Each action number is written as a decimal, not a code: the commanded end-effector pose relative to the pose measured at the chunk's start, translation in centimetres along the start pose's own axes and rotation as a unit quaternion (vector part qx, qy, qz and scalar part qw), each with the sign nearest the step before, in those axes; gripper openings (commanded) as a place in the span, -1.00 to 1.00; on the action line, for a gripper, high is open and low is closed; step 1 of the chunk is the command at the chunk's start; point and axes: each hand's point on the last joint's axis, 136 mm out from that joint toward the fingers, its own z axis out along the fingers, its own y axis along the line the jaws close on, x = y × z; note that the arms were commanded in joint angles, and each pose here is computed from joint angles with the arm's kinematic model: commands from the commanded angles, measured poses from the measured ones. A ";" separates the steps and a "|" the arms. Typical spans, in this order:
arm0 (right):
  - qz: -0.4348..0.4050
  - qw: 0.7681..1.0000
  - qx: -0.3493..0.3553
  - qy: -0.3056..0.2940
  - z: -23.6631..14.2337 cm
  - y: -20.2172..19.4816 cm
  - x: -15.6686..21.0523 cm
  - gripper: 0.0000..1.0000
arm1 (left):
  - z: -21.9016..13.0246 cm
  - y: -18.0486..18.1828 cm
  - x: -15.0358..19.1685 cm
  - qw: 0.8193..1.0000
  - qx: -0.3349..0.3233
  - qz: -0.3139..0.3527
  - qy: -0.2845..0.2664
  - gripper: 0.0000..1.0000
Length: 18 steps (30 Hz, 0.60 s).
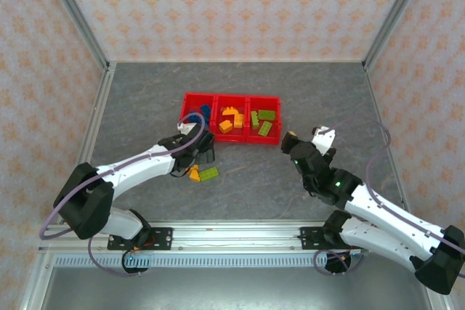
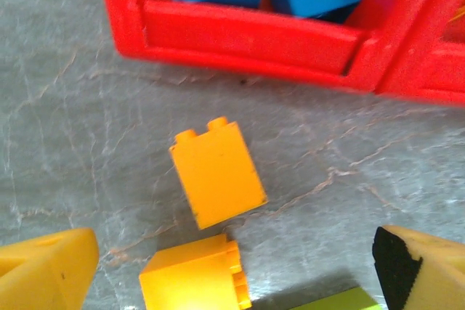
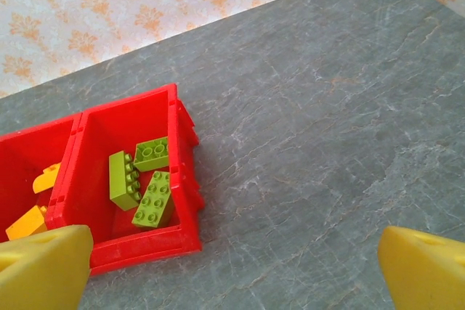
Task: Sort the legos into containers by color
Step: Pick up the lego from the middle-left of the table.
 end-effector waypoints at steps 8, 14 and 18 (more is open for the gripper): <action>0.007 1.000 -0.007 -0.009 -0.6 0.1 -1.1 1.00 | 3.1 0.5 -0.3 1.000 -0.011 -0.016 0.024 0.61; 0.012 1.000 -0.003 -0.015 -1.0 -0.6 -1.2 1.00 | 4.2 1.6 -1.1 0.999 -0.047 -0.016 0.019 0.48; 0.010 1.000 0.001 -0.015 -1.0 -0.9 -1.1 1.00 | 5.1 1.5 -1.2 0.999 -0.036 -0.024 0.023 0.36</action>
